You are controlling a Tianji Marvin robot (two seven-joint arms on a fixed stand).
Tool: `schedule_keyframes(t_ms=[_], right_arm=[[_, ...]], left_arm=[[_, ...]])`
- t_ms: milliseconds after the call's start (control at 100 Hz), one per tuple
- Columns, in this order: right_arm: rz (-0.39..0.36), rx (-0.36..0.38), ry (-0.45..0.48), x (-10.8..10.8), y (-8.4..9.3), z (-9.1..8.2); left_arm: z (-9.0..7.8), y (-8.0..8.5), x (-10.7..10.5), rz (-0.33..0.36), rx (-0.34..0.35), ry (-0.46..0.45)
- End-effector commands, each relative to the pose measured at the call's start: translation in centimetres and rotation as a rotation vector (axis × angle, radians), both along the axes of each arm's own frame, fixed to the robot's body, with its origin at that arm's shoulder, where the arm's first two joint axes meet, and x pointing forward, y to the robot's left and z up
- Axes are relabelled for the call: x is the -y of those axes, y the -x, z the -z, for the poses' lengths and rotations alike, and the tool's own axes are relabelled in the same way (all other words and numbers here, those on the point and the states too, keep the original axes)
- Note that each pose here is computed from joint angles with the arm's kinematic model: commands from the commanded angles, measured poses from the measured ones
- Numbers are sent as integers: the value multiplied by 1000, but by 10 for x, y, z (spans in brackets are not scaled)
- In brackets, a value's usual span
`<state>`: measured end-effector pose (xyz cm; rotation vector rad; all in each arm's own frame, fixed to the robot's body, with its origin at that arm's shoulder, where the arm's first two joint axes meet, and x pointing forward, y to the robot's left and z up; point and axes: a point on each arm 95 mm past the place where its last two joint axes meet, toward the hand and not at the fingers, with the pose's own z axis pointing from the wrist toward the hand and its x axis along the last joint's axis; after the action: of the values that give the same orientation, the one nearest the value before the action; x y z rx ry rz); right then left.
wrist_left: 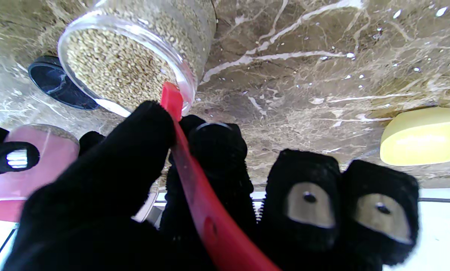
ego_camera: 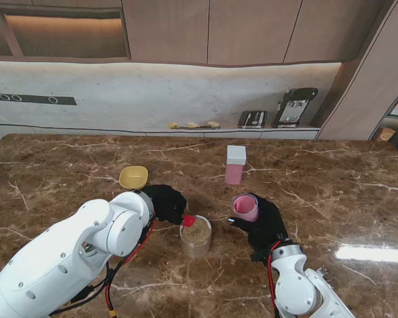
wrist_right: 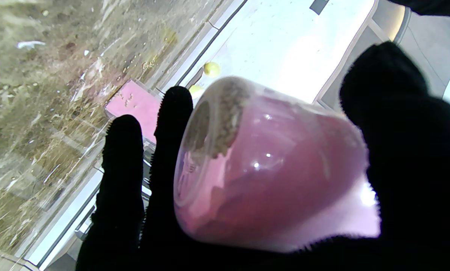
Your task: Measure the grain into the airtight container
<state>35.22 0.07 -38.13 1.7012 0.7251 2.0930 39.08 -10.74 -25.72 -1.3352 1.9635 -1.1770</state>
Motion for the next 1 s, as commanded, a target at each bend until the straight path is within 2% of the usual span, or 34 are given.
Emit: schedule_keyframes(t_ms=[0,640,990], right_arm=[[-4,-21,-2,-1,3,4],[-12,-27,-2,-2,3,5],[-15,-30,-2,-2,3,5]], left_arm=[[5,0,0,8,-9,-11],[18,-1,13,60,-15,-46],[25,-2,18,53,-48,-29]])
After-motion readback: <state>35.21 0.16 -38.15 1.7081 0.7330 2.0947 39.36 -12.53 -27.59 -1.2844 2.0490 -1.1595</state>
